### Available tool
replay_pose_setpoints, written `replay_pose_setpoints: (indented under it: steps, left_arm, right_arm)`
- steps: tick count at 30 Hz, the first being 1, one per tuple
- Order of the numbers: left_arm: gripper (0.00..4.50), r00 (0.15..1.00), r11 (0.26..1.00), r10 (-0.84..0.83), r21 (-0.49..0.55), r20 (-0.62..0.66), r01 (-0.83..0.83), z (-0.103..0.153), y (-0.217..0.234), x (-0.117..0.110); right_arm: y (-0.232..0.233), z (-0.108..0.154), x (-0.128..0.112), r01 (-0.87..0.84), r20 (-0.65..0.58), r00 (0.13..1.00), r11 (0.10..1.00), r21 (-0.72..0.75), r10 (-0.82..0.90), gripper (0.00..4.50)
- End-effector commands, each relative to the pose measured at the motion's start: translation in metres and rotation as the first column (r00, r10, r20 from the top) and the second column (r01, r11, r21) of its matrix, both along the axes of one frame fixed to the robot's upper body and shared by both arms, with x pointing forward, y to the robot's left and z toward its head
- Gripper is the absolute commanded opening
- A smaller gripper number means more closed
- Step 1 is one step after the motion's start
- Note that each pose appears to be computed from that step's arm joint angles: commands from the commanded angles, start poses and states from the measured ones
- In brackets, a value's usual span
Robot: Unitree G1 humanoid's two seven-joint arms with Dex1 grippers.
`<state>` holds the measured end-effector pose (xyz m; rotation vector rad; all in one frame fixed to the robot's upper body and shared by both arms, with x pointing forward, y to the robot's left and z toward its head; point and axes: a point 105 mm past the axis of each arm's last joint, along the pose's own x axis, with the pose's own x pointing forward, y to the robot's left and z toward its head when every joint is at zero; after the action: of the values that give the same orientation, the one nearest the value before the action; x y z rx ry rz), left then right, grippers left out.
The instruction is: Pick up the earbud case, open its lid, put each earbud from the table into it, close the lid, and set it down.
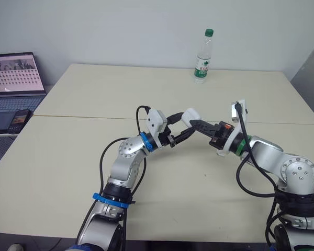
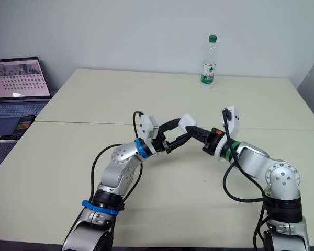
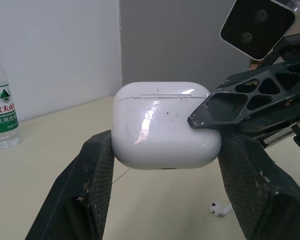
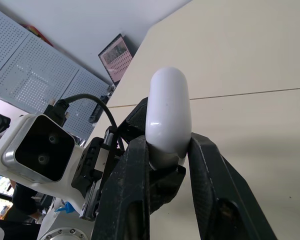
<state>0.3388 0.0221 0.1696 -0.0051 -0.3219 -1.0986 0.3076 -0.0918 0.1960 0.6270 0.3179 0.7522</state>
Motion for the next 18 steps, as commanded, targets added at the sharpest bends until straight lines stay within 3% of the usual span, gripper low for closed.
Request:
replay_pose_setpoints:
  steps: [1,6,12,18]
  left_arm:
    - [2.75,0.999,0.999,-0.048,-0.016,-0.001,0.048,0.005,-0.006,-0.007]
    - [4.41,0.996,0.997,-0.082,-0.001,-0.03,0.082,0.004,-0.004,-0.01]
    - [4.48,0.97,0.975,-0.195,0.079,-0.147,0.208,-0.01,0.012,-0.026]
    - [4.48,0.855,0.901,-0.363,0.096,-0.37,0.424,-0.022,0.034,-0.05]
  right_arm:
    - [0.006,0.022,-0.006,-0.049,0.08,0.996,0.998,0.042,0.046,0.68]
    - [-0.001,0.025,-0.003,-0.033,0.087,0.996,0.999,0.04,0.029,0.68]
    - [-0.02,0.027,-0.001,-0.037,0.138,0.99,0.999,-0.034,0.041,0.68]
    - [-0.022,0.0,-0.031,-0.268,0.21,0.913,0.903,-0.335,0.349,0.68]
